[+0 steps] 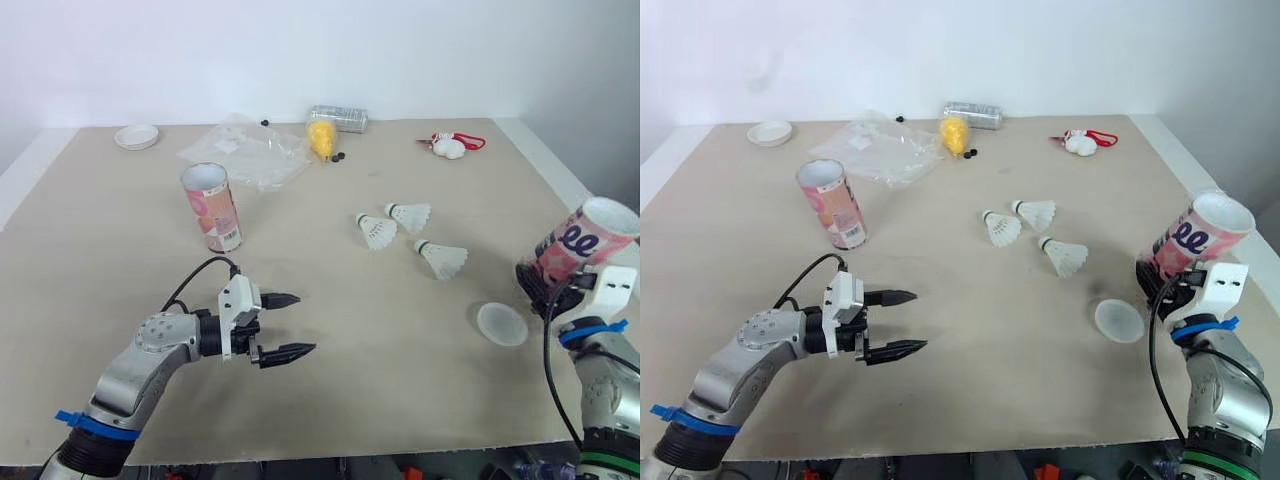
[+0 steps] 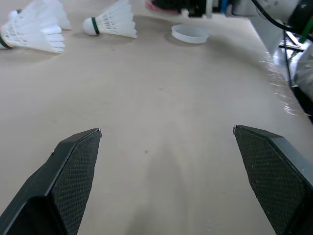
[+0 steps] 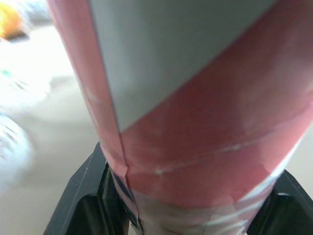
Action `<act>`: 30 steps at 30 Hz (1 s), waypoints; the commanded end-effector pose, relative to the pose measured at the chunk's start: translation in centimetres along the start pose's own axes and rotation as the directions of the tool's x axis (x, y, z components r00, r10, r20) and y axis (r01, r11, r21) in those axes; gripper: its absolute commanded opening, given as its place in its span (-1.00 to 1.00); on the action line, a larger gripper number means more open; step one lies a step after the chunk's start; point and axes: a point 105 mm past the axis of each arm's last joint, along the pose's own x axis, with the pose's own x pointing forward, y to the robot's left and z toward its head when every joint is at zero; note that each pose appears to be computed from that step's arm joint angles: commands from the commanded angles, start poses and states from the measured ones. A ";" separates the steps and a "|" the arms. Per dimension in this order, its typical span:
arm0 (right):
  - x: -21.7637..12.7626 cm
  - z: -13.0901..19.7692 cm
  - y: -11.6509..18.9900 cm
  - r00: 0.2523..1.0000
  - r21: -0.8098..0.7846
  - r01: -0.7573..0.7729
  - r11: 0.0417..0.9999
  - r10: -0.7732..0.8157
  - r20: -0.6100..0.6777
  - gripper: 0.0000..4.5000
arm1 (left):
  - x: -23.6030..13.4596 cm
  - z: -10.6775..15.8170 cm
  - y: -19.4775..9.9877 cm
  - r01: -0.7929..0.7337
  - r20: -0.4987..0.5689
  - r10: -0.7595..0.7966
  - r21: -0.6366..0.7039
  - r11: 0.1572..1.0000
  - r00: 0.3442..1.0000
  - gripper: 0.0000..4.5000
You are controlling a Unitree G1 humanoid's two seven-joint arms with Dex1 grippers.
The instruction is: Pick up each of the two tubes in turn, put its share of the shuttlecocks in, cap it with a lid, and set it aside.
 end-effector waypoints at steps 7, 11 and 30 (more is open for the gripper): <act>1.0 -0.3 -1.7 0.999 0.013 0.029 0.999 -0.029 -0.025 0.14 | 0.0 0.7 -0.2 0.008 -0.001 -0.008 0.062 0.998 1.000 1.00; 1.0 -0.5 -2.0 0.999 -0.018 0.033 0.999 -0.034 -0.041 0.94 | 0.0 0.6 -0.1 0.007 -0.007 -0.006 0.066 0.998 1.000 1.00; -2.2 0.1 -1.6 0.997 -0.128 -0.003 0.992 -0.007 -0.077 0.98 | 0.3 0.2 -0.4 0.032 -0.013 -0.031 0.057 0.998 0.999 1.00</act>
